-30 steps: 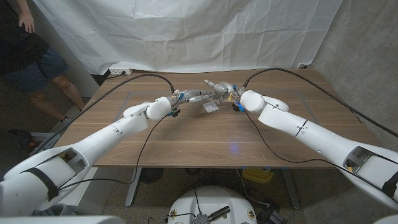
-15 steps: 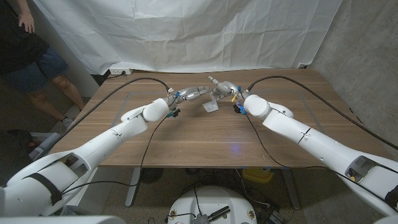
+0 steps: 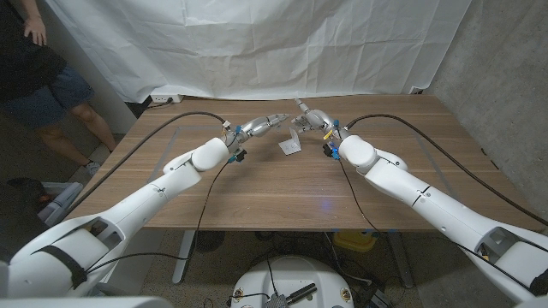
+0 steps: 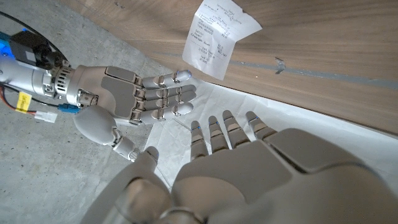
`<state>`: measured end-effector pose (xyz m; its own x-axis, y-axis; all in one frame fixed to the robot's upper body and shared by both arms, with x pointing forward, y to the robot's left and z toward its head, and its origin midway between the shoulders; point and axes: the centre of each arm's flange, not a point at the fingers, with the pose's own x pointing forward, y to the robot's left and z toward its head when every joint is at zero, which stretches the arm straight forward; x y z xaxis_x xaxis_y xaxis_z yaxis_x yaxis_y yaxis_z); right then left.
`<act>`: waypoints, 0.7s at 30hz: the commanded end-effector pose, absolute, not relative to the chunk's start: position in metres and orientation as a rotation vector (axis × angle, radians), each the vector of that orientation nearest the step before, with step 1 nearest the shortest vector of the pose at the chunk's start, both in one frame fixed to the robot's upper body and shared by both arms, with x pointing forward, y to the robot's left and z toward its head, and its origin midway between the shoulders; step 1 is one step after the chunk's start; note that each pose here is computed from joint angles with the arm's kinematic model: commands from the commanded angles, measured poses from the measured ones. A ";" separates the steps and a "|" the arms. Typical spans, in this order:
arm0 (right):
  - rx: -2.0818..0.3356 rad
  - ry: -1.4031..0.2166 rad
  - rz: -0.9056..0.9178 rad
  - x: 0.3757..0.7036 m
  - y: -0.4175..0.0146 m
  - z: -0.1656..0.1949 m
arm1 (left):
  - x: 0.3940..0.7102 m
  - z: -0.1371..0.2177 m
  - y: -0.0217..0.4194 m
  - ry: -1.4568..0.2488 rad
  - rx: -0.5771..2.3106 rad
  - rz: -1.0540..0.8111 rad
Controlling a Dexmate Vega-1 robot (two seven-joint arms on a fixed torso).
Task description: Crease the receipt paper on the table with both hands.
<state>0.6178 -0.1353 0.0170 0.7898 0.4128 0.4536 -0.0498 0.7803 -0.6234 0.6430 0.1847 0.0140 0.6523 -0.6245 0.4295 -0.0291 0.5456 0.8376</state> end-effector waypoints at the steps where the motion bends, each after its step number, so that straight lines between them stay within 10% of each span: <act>1: -0.451 -0.664 0.252 0.620 -0.147 0.010 | 0.640 0.009 0.196 -0.822 0.786 -0.412; 21: -0.192 -0.732 0.245 0.619 -0.149 -0.006 | 0.643 -0.001 0.221 -0.809 0.529 -0.455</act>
